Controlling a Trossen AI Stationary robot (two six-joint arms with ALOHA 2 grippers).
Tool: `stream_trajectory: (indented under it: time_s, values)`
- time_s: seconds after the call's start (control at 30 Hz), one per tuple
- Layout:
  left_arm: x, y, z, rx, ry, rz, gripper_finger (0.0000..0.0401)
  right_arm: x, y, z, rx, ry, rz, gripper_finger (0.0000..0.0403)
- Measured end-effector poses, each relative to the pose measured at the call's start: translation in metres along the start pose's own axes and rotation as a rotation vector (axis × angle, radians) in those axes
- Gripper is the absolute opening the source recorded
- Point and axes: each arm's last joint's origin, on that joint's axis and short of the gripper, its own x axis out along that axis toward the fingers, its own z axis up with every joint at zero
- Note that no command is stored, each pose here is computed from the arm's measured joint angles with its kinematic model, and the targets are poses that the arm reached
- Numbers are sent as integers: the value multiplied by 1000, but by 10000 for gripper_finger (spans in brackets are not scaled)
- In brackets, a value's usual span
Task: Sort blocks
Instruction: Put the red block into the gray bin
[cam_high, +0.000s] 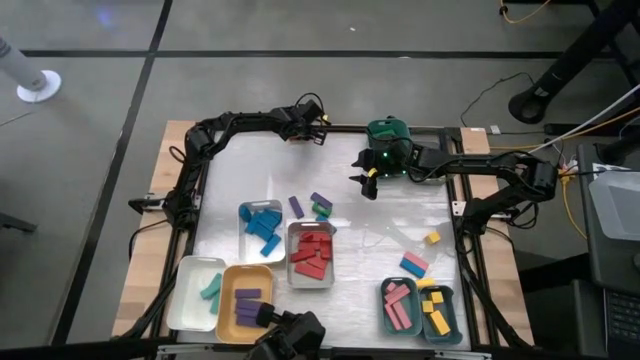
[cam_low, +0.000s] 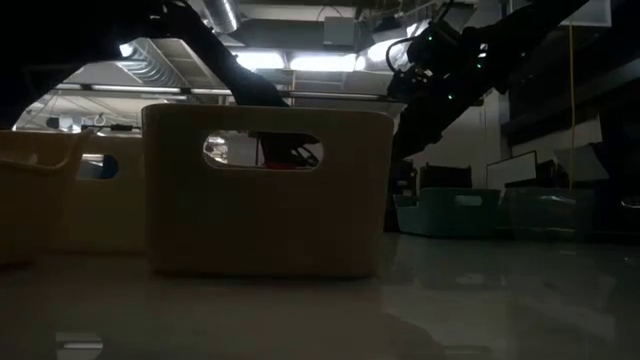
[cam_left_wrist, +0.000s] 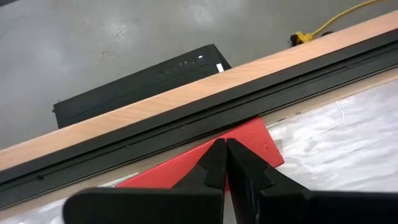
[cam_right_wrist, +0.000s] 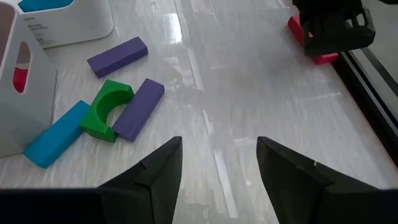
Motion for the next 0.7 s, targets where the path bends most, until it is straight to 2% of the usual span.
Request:
stream_trajectory:
  time_s: [0.53,0.7]
  values:
    - [-2,-1,-1,-24,12,-17,1,0,0,0,0,-1,0,207]
    - [-8,-4,-2,23,41,-76,1,0,0,0,0,-1,-1,207]
